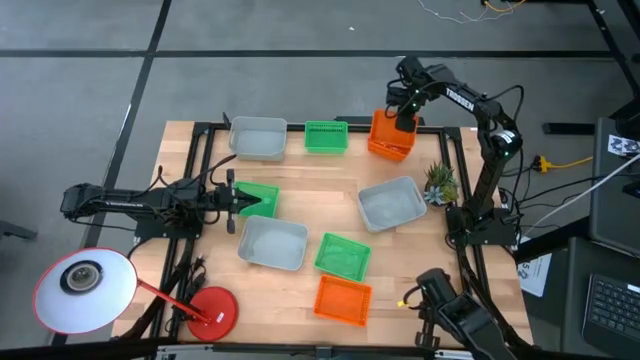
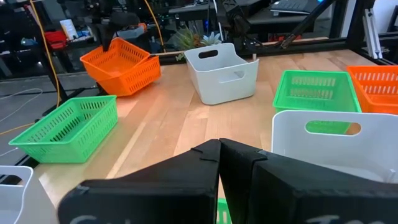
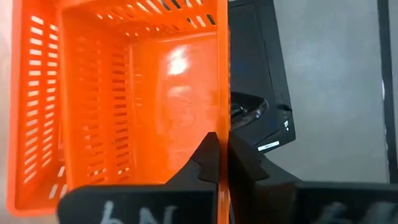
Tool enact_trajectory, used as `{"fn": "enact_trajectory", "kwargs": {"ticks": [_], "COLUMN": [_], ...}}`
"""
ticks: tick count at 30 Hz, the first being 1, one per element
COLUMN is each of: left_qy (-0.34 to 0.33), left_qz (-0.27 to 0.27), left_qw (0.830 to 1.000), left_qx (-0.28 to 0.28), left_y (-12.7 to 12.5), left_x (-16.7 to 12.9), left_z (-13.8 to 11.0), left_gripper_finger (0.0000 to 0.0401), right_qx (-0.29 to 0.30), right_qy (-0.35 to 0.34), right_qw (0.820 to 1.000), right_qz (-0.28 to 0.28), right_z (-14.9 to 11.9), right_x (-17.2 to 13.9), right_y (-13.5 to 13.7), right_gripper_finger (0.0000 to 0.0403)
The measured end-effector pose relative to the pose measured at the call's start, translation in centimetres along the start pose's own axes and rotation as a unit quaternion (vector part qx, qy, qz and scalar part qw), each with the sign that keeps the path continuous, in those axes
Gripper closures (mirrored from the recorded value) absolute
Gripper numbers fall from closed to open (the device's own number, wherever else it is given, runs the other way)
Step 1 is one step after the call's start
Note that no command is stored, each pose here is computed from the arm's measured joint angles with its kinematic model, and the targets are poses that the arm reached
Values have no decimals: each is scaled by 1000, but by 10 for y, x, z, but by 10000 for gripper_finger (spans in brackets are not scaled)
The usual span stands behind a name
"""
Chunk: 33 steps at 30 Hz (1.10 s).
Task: Stack baskets by color
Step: Stack the middle orange bin on top of the top orange bin
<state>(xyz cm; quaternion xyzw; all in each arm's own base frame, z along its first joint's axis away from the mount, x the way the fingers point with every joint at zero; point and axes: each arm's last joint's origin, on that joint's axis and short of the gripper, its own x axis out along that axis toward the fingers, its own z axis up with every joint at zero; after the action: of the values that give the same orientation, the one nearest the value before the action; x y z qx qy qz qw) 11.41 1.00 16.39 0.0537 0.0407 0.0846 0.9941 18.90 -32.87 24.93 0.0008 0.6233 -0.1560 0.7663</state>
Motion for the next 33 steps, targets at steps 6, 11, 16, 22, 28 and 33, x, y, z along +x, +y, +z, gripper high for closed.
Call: {"fn": "enact_trajectory", "kwargs": {"ticks": [6,11,16,22,28,33], "left_qy": [0,1,0,1,0,0], "left_qz": [4,4,4,4,3,3], "left_qw": [1000,1000,1000,1000,1000,1000], "left_qx": [0,0,0,-1,-1,-1], "left_y": [0,0,0,0,0,0], "left_x": [0,0,0,0,0,0], "left_z": [0,0,0,0,0,0], "left_gripper_finger": [401,401,401,401,401,401], "right_qx": [2,18,55,95,98,98], "right_qy": [-15,-29,-43,-36,-27,-29], "right_qw": [1000,999,997,994,993,993], "right_qz": [-17,2,25,35,60,61], "right_z": [-2,-4,-4,-5,-13,-18], "right_x": [-21,-33,-32,-31,-9,7], "right_y": [3,8,10,11,19,24], "right_gripper_finger": [398,399,399,399,399,395]}}
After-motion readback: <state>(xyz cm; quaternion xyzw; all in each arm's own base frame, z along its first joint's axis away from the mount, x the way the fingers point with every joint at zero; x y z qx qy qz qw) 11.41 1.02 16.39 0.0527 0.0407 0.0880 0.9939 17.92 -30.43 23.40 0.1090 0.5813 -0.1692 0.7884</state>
